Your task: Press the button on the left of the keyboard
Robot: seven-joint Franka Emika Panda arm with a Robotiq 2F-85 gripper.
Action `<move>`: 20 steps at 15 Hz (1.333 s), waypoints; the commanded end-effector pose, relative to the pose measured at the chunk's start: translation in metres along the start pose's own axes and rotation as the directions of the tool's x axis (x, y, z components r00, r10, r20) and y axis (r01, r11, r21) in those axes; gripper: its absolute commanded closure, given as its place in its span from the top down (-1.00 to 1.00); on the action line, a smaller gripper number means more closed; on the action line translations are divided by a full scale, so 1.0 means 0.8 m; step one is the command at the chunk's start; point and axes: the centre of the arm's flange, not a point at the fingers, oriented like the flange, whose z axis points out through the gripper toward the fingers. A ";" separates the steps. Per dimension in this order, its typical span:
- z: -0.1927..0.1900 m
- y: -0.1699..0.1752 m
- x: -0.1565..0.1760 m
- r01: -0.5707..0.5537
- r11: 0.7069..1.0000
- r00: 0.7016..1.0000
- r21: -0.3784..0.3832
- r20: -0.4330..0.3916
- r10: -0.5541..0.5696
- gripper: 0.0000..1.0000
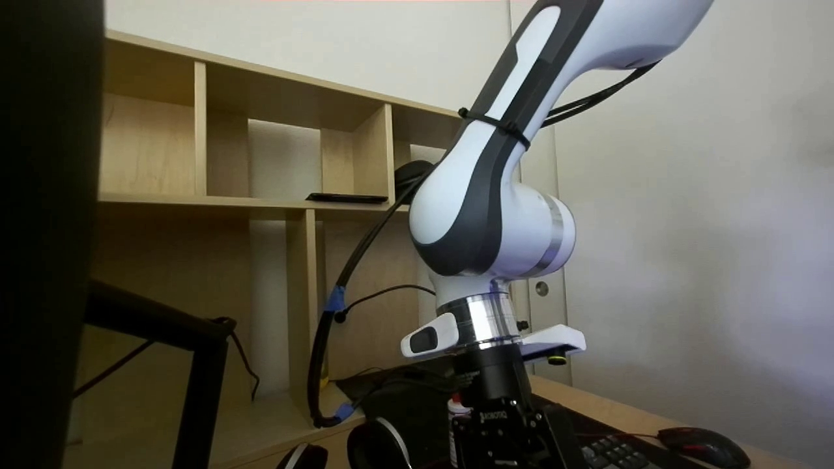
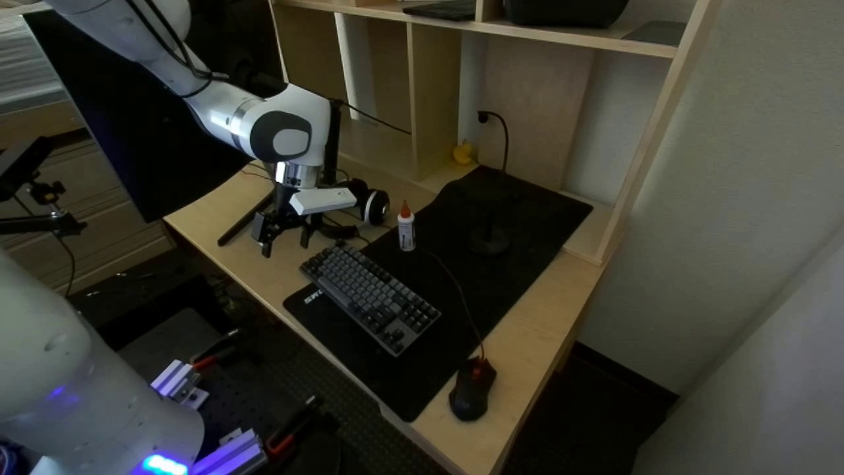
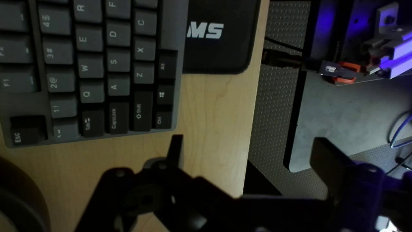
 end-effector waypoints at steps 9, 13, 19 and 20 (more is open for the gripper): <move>0.030 -0.010 -0.002 0.009 1.000 1.000 -0.024 0.002 -0.009 1.00; 0.080 -0.037 0.000 -0.012 0.997 1.000 -0.075 -0.017 0.010 1.00; 0.067 -0.034 0.002 -0.002 0.997 1.000 -0.072 -0.003 0.002 1.00; 0.065 -0.028 0.003 -0.011 0.996 1.000 -0.086 -0.004 0.010 1.00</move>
